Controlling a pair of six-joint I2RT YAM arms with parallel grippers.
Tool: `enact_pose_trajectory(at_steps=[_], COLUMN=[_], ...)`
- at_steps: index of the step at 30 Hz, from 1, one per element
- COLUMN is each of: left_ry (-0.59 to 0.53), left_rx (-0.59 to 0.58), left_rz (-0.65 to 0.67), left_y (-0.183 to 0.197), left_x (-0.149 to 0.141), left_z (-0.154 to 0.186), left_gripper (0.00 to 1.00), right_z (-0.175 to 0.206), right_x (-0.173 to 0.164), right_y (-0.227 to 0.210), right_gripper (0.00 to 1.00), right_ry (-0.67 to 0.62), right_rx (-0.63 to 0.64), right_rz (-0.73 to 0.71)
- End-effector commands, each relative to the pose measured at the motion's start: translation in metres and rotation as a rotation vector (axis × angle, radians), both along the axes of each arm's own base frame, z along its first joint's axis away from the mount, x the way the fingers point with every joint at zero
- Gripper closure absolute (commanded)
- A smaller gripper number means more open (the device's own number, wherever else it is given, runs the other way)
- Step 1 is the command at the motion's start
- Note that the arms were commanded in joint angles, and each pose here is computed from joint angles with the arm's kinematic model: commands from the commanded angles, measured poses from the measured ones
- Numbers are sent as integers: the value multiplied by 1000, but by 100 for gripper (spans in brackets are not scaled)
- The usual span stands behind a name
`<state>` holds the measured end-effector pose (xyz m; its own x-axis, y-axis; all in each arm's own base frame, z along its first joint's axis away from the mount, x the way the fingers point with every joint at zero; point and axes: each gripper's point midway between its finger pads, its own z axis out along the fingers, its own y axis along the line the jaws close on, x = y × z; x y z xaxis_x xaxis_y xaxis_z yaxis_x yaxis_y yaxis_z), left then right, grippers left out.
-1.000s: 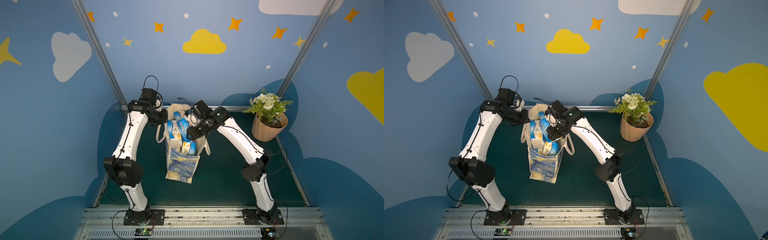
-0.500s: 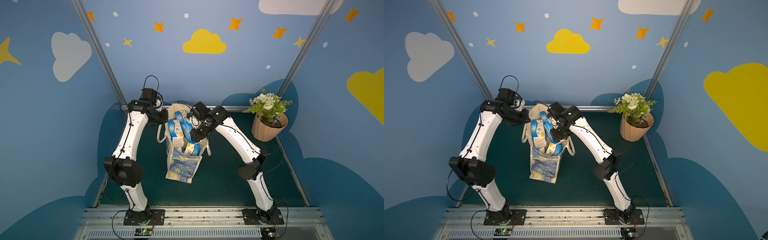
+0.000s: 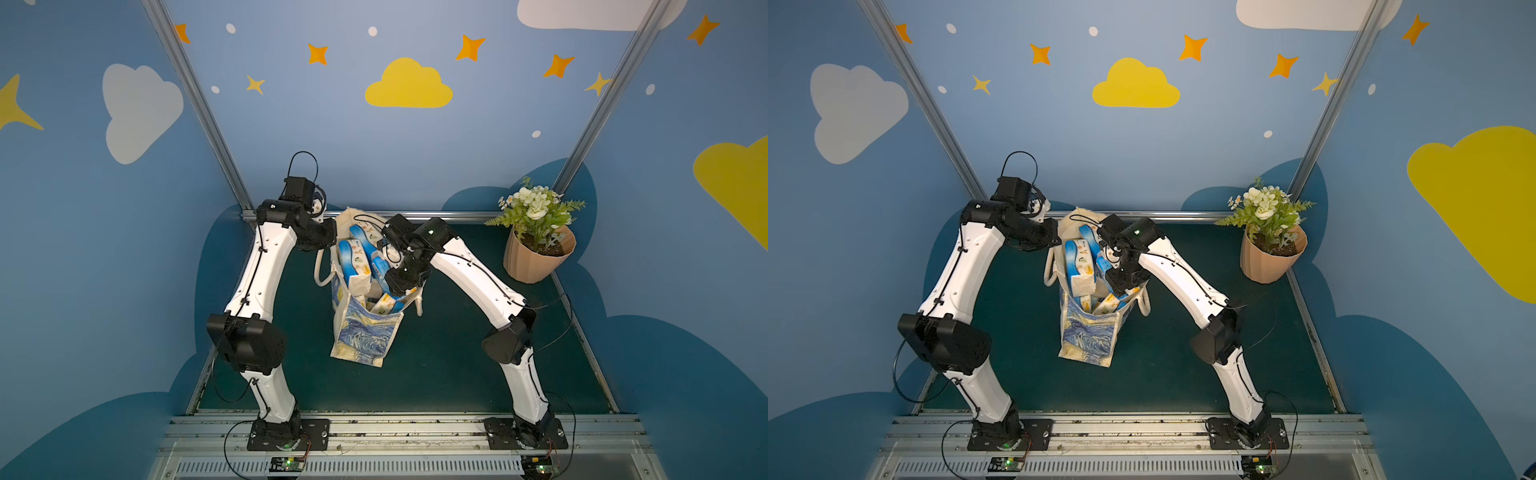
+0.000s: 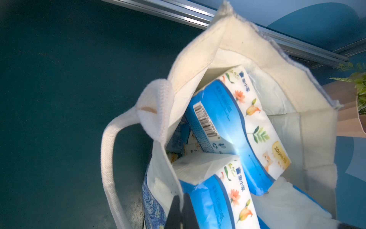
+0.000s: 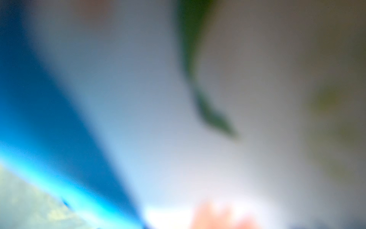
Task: Put tissues into the canvas bag
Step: Place the pack of facial tissues in the canvas bag.
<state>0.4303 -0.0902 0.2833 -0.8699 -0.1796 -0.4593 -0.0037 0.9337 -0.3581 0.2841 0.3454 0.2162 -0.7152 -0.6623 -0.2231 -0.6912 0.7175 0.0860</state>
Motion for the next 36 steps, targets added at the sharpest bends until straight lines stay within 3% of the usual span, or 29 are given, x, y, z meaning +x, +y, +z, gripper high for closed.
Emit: enact_pose_trajectory(at_steps=[1, 2, 6, 16, 21, 30, 36], left_ry=[-31, -31, -29, -37, -53, -101, -133], left_rx=[4, 4, 8, 10, 16, -24, -51], left_rz=[7, 9, 6, 8, 16, 55, 97], left_y=[1, 1, 1, 1, 3, 5, 13], left_x=[4, 4, 2, 2, 3, 9, 11], left_z=[5, 6, 7, 8, 12, 21, 26], left_gripper=[96, 96, 96, 96, 96, 95, 84], right_z=[-16, -12, 16, 118, 151, 152, 147], right_x=[-28, -26, -13, 6, 16, 31, 39], right_y=[-6, 0, 8, -9, -26, -75, -100], right_gripper=[27, 22, 15, 15, 15, 15, 15], right_ry=[137, 125, 41, -187, -276, -322, -325], right_rx=[-90, -65, 27, 349, 491, 497, 506], right_rz=[13, 11, -16, -103, -167, -293, -363])
